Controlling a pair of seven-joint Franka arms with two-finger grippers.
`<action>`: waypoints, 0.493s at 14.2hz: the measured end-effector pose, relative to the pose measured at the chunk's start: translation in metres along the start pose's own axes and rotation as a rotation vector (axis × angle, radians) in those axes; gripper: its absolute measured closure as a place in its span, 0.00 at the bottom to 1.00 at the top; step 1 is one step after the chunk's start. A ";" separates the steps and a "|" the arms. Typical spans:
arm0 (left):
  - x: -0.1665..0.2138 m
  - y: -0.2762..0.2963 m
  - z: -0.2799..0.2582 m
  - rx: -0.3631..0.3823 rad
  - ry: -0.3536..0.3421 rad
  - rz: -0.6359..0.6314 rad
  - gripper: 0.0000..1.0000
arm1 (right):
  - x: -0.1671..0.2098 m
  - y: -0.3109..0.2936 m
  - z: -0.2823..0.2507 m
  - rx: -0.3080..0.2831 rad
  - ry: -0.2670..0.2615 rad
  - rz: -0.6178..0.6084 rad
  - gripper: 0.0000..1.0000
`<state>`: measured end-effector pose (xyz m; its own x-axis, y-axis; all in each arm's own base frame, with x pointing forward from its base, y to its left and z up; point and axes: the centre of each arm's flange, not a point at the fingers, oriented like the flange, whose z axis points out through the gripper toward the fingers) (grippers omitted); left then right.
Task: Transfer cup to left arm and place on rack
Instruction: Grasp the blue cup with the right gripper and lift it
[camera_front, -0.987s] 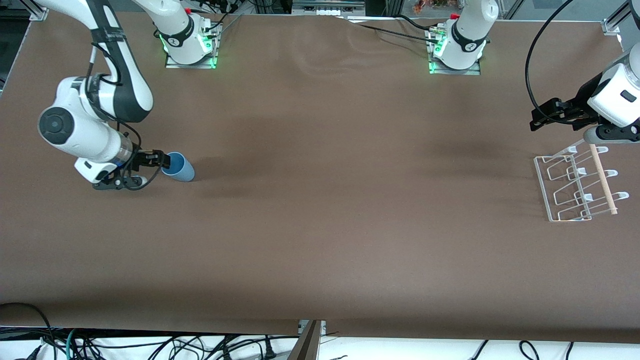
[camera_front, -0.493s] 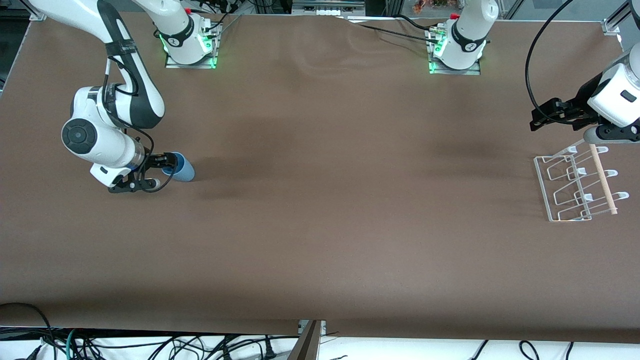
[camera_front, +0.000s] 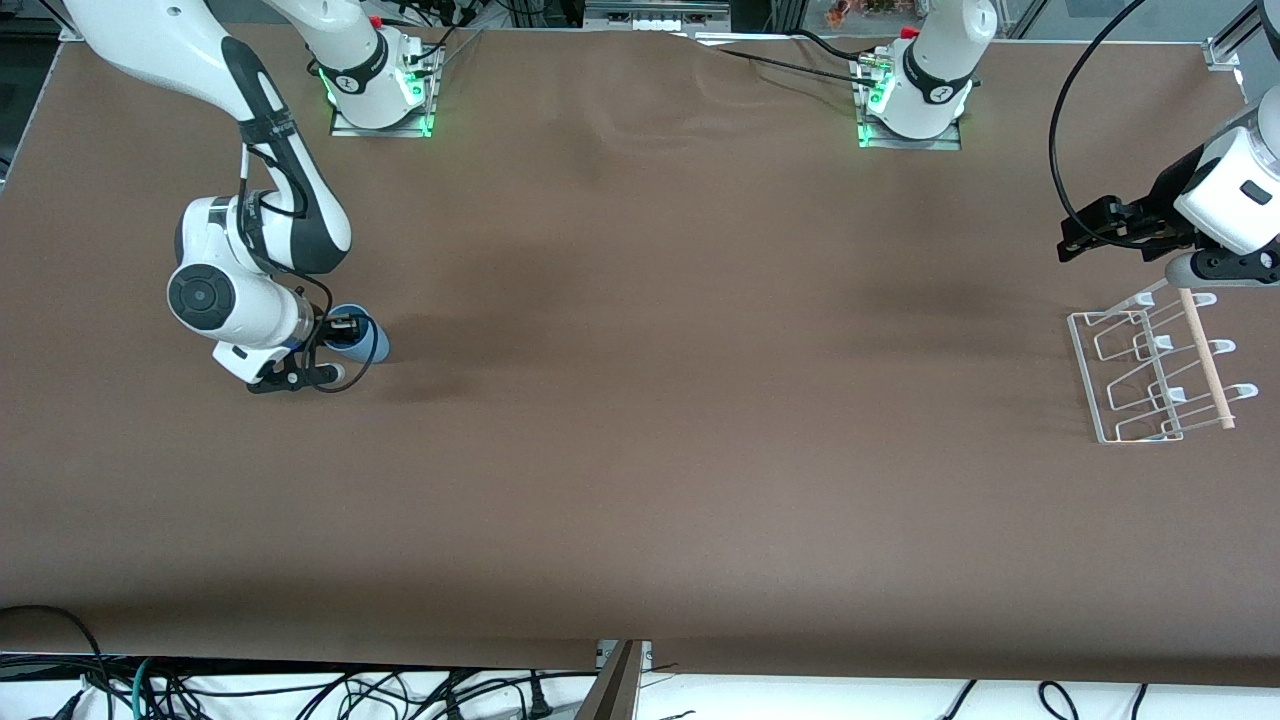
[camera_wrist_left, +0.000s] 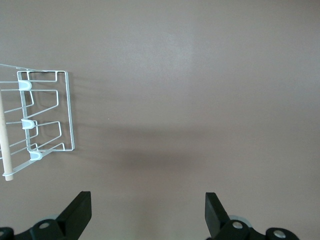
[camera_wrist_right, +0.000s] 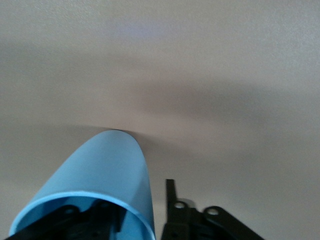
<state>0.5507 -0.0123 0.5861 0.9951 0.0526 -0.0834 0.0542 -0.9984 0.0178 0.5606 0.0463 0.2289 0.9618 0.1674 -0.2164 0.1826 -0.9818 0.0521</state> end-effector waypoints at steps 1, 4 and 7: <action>0.000 0.000 0.000 0.000 0.000 0.000 0.00 | 0.002 0.000 -0.004 0.000 -0.006 0.000 0.82; 0.000 0.000 0.000 0.000 0.000 0.000 0.00 | 0.009 0.001 -0.034 -0.002 -0.073 0.002 0.95; 0.000 0.000 0.000 0.000 -0.001 0.000 0.00 | 0.017 -0.009 -0.082 0.040 -0.134 0.021 0.95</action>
<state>0.5506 -0.0124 0.5859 0.9950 0.0525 -0.0849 0.0542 -0.9984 0.0177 0.5918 0.0649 0.3042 0.9291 0.1361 -0.3438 0.1519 -0.9882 0.0194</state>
